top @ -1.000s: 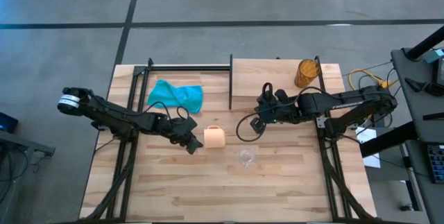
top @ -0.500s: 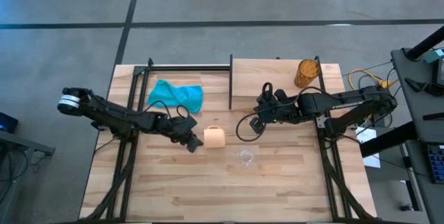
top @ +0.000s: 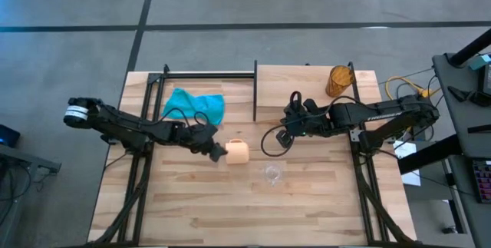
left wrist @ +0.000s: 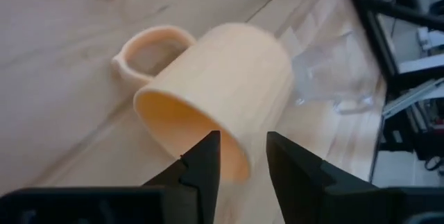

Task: Stack small to large cups/mugs on shelf
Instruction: Put the yellow mug on the shelf

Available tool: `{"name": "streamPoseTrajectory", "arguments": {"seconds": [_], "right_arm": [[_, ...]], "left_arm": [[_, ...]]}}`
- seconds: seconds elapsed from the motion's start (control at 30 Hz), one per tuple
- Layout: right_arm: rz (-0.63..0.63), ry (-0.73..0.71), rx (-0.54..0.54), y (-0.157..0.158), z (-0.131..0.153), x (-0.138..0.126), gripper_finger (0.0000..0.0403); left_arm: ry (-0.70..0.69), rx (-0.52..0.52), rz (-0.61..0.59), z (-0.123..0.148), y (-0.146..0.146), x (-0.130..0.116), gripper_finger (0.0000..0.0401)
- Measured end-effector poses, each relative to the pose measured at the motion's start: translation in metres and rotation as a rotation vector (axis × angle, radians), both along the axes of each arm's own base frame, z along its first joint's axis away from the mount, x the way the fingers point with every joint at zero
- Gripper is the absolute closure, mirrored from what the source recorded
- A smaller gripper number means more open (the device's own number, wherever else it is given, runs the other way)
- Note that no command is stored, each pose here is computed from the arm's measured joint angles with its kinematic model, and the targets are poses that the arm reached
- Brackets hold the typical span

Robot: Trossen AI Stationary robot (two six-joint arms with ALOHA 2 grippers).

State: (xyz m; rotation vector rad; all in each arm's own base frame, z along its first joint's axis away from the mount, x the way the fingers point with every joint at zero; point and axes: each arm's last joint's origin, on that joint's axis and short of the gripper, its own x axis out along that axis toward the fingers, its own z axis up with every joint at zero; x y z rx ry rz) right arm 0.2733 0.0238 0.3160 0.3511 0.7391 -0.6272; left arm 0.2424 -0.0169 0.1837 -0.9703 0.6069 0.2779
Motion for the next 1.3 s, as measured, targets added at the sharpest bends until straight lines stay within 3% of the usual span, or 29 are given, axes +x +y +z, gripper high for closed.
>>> {"name": "streamPoseTrajectory", "arguments": {"seconds": [0.23, 0.57, 0.8, 1.1, 1.3], "right_arm": [[0.002, 0.001, -0.001, 0.0, 0.0, 0.0, 0.039], [0.0, 0.0, 0.0, 0.0, 0.0, 0.0, 0.039], [0.0, 0.001, 0.0, 0.0, 0.0, 0.0, 0.039], [0.005, 0.008, -0.004, 0.0, 0.0, 0.0, 0.039], [0.007, 0.011, -0.007, 0.0, -0.001, 0.0, 0.039]], "left_arm": [[-0.089, -0.005, 0.003, 0.007, 0.0, 0.005, 0.0298], [-0.014, -0.097, 0.041, -0.013, -0.002, 0.014, 0.0298], [-0.176, -0.116, 0.039, -0.011, -0.003, 0.031, 0.0298], [-0.115, -0.113, 0.044, -0.031, -0.003, 0.037, 0.0298], [-0.197, -0.122, 0.04, -0.029, -0.004, 0.043, 0.0298]]}}
